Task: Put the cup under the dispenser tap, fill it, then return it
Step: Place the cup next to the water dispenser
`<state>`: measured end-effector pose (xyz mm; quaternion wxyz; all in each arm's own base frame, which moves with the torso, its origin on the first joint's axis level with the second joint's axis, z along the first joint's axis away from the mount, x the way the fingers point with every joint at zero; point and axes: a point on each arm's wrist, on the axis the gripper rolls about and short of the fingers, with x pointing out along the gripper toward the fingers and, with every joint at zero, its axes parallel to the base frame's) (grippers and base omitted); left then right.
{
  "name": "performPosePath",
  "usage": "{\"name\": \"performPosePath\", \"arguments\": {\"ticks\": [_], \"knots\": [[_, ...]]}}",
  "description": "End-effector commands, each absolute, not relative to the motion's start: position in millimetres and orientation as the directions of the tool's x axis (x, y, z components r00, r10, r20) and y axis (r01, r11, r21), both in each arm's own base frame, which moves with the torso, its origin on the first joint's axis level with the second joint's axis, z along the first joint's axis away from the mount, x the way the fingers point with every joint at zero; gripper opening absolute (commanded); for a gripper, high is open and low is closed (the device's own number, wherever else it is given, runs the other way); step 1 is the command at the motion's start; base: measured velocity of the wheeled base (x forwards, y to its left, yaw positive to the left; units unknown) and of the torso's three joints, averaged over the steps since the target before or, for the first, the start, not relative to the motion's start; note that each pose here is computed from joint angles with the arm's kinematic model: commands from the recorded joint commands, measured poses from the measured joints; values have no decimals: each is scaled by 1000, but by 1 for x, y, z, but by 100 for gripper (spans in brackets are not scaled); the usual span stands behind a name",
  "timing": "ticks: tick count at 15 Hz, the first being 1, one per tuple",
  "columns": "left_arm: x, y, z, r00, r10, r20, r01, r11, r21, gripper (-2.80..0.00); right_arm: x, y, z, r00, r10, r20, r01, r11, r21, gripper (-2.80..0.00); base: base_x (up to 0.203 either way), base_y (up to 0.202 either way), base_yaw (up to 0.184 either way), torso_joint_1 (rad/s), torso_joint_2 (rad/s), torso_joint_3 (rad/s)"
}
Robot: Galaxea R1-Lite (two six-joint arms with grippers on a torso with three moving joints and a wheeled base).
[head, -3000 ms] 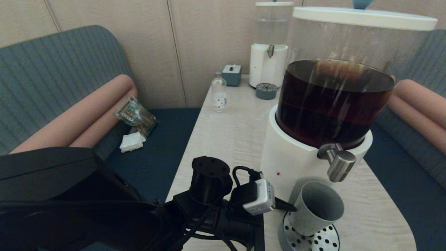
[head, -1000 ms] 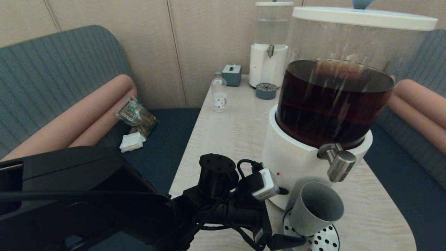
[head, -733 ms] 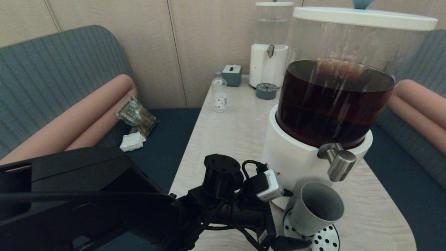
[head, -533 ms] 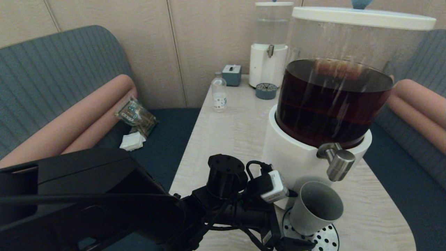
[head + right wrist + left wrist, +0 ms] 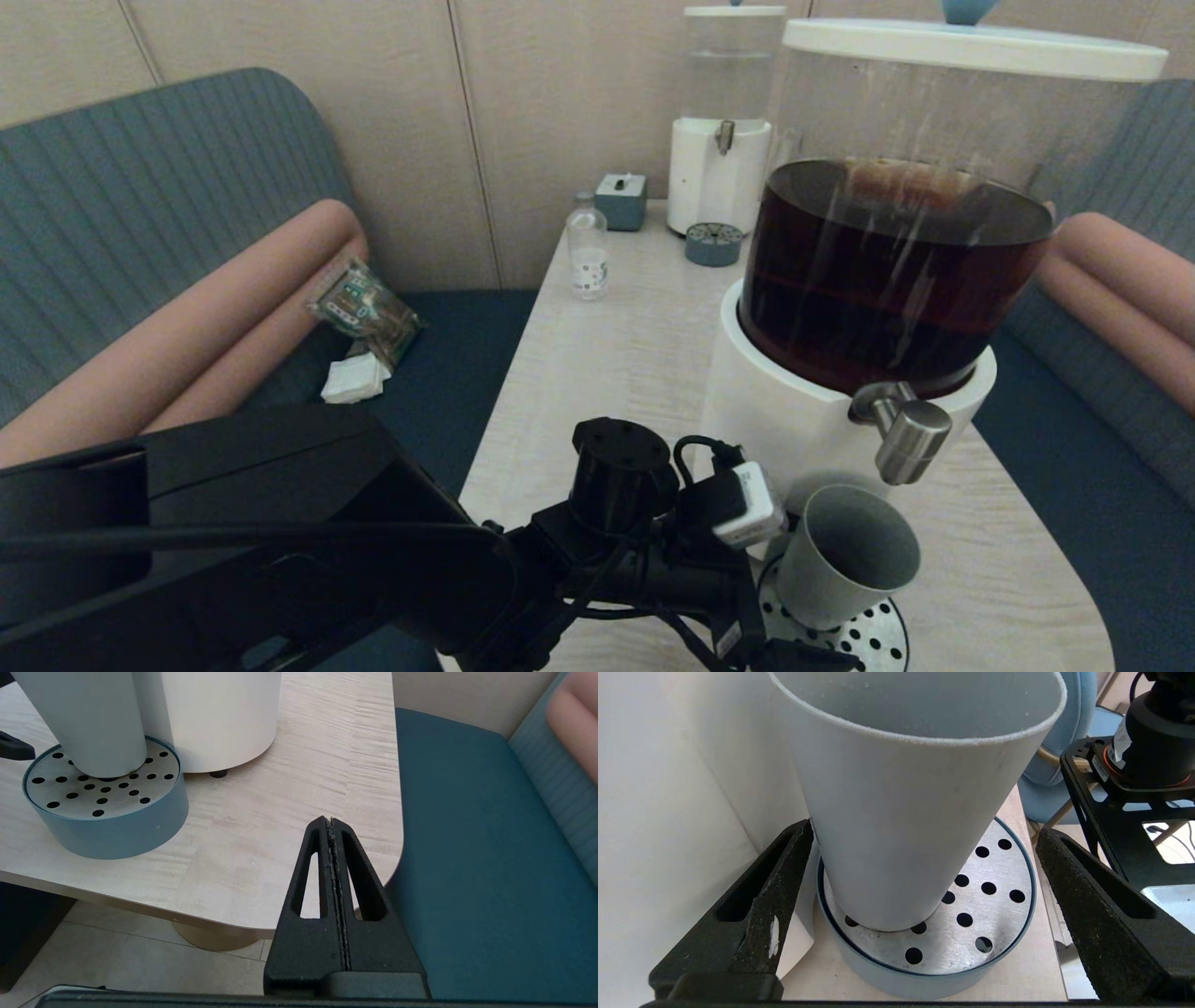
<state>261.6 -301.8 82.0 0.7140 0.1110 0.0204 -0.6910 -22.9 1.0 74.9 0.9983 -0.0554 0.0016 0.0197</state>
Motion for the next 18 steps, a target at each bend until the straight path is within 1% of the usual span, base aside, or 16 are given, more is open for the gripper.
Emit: {"name": "performPosePath", "arguments": {"ticks": [1, 8, 18], "knots": [[260, -305, 82, 34, -984, -177, 991, 10, 135, 0, -22, 1, 72, 999, 40, -12, -41, 993, -111, -280, 0, 0, 0, 0, 0, 0], [257, -316, 90, 13, -988, -152, 991, -7, 135, 0, -22, 1, 72, 999, 40, -12, -41, 993, -111, -280, 0, 0, 0, 0, 0, 0], [255, -327, 84, -2, -988, -151, 991, -22, 133, 0, -22, 1, 72, 999, 40, -12, -41, 993, -111, -280, 0, 0, 0, 0, 0, 0]]}}
